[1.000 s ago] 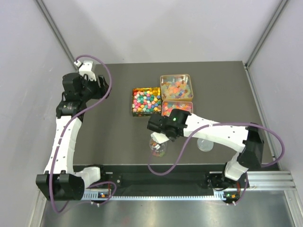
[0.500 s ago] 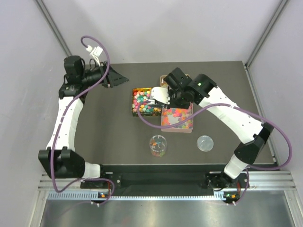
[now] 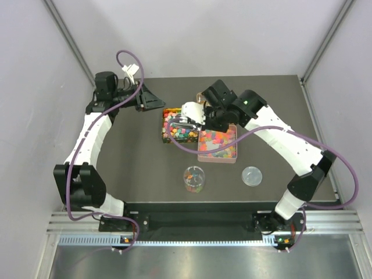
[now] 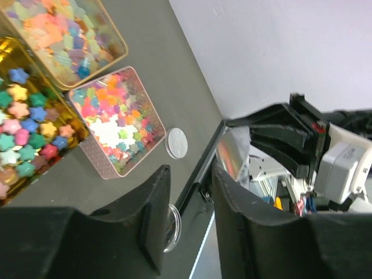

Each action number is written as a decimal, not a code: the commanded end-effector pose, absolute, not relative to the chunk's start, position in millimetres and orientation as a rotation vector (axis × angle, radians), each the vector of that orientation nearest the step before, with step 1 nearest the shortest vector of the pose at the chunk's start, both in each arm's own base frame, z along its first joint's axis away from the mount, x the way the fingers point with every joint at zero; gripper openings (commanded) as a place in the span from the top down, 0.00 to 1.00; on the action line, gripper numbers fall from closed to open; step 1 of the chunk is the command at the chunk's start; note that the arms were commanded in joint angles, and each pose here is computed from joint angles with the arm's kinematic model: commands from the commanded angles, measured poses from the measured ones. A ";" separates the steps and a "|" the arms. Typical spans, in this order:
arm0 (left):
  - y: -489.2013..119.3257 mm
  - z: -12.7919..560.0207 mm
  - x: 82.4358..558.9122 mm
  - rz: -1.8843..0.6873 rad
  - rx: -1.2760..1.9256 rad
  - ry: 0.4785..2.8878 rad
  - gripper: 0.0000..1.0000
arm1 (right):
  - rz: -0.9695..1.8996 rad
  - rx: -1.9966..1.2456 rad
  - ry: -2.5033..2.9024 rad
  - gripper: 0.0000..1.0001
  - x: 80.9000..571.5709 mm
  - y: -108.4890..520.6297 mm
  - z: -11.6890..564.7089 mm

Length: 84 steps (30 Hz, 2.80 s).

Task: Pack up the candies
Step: Adjust the spatula.

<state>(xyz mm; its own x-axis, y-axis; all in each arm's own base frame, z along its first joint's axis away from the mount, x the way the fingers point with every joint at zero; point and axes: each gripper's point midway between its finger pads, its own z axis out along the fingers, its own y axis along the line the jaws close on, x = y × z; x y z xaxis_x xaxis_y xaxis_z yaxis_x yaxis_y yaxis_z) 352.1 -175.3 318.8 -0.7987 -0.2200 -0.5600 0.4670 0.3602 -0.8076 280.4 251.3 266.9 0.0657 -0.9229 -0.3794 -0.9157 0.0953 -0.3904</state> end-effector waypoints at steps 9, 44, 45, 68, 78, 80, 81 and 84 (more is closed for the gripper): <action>-210.4 319.5 320.3 -1.594 0.393 2.021 0.59 | 0.019 -1.662 1.813 1.00 327.9 278.2 275.9; -225.4 347.3 312.8 -2.118 0.769 1.929 1.00 | 0.296 -1.469 1.507 0.98 276.7 278.8 395.3; -225.3 348.1 312.7 -2.123 0.761 1.937 1.00 | 0.312 -1.462 1.512 0.92 275.0 279.1 395.1; -201.8 346.1 327.3 -2.132 0.609 2.000 1.00 | 0.419 -1.168 1.176 0.50 255.9 258.8 397.1; -201.2 339.2 330.2 -2.149 0.578 2.033 1.00 | 0.375 -1.128 1.098 0.53 279.2 261.4 407.9; -201.3 338.7 330.8 -2.149 0.575 2.035 1.00 | 0.387 -1.129 1.119 0.54 285.8 263.0 404.8; -201.2 339.2 330.6 -2.149 0.578 2.034 1.00 | 0.387 -1.118 1.130 0.53 290.6 260.0 403.8; -201.2 339.2 331.3 -2.147 0.578 2.038 1.00 | 0.423 -1.110 1.147 0.54 300.5 258.5 399.8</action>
